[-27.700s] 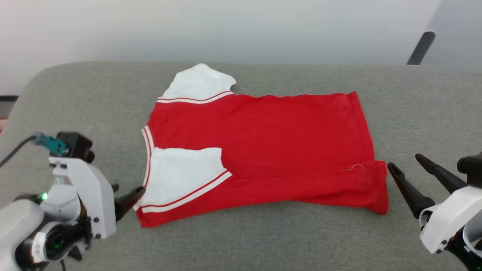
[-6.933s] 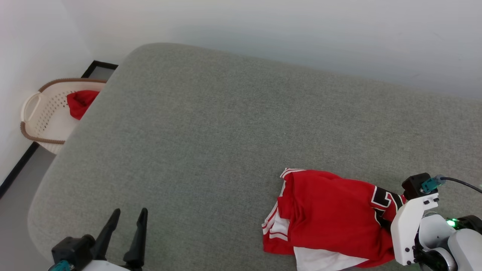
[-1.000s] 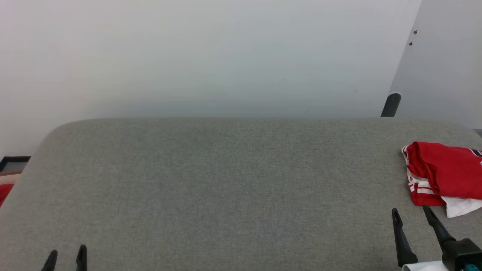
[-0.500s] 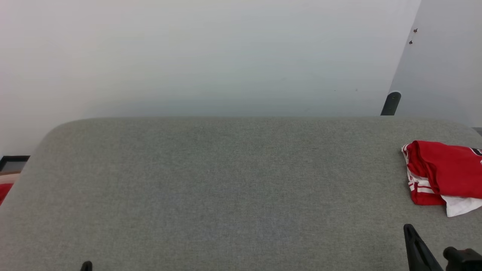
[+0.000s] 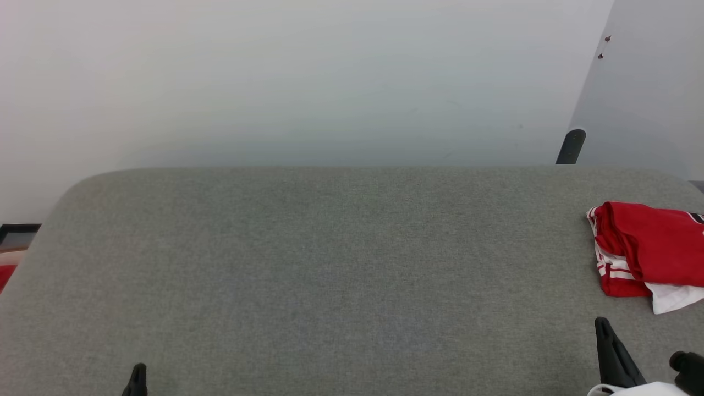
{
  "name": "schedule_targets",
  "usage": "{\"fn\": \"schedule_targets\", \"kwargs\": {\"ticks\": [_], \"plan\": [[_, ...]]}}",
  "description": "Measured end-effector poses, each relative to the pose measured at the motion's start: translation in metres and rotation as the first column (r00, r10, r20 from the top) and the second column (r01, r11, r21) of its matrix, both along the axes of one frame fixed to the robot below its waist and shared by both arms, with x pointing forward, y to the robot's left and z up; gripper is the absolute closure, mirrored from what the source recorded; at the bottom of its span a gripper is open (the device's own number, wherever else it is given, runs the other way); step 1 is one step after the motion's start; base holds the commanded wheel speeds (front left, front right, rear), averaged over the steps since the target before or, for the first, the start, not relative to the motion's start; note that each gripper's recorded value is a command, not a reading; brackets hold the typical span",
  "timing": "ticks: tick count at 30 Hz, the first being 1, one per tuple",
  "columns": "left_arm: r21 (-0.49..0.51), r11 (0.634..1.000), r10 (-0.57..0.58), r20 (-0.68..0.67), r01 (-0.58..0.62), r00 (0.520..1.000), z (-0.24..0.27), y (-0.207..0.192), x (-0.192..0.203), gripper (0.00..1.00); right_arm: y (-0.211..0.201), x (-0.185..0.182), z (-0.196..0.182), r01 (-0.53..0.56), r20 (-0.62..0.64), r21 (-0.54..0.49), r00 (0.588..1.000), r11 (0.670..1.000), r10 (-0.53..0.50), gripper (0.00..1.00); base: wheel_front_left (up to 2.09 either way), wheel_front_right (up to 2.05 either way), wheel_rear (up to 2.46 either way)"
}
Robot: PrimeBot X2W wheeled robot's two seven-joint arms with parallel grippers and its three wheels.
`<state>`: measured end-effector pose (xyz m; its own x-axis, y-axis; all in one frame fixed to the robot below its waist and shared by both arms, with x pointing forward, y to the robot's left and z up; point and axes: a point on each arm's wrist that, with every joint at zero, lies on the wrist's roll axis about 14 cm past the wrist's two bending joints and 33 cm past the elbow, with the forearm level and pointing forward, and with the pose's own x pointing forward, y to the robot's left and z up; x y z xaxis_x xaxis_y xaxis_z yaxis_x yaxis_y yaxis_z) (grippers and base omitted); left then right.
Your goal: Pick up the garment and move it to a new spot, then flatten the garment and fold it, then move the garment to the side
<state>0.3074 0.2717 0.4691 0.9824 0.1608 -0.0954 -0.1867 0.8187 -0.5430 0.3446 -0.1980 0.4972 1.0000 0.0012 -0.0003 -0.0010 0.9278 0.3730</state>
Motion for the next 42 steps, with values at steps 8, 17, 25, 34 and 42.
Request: {"fn": "schedule_targets", "kwargs": {"ticks": [8,17,25,34,42], "plan": [[-0.117,0.993,0.007,0.016,-0.005,1.000,0.002,-0.006,0.009,1.00,-0.002,0.004,0.000,0.014,-0.011,0.136,1.000,0.991,-0.013,1.00,0.00,0.00,0.00],[-0.231,0.973,0.009,0.027,-0.003,1.000,0.004,-0.013,0.018,1.00,-0.003,0.010,0.001,0.026,-0.016,0.276,1.000,0.961,-0.023,1.00,0.00,0.00,0.00],[-0.322,0.947,0.012,0.042,0.003,0.999,0.007,-0.019,0.025,1.00,-0.004,0.014,0.001,0.033,-0.024,0.384,0.999,0.923,-0.026,1.00,0.00,0.00,0.00],[-0.418,0.908,0.008,0.058,0.018,0.998,0.010,-0.027,0.034,1.00,-0.004,0.019,0.003,0.034,-0.026,0.492,0.999,0.870,-0.025,1.00,0.00,0.00,0.00],[-0.490,0.871,0.008,0.072,0.028,0.997,0.013,-0.032,0.041,1.00,-0.004,0.022,0.002,0.037,-0.030,0.578,0.999,0.815,-0.023,1.00,0.00,0.00,0.00]]}}
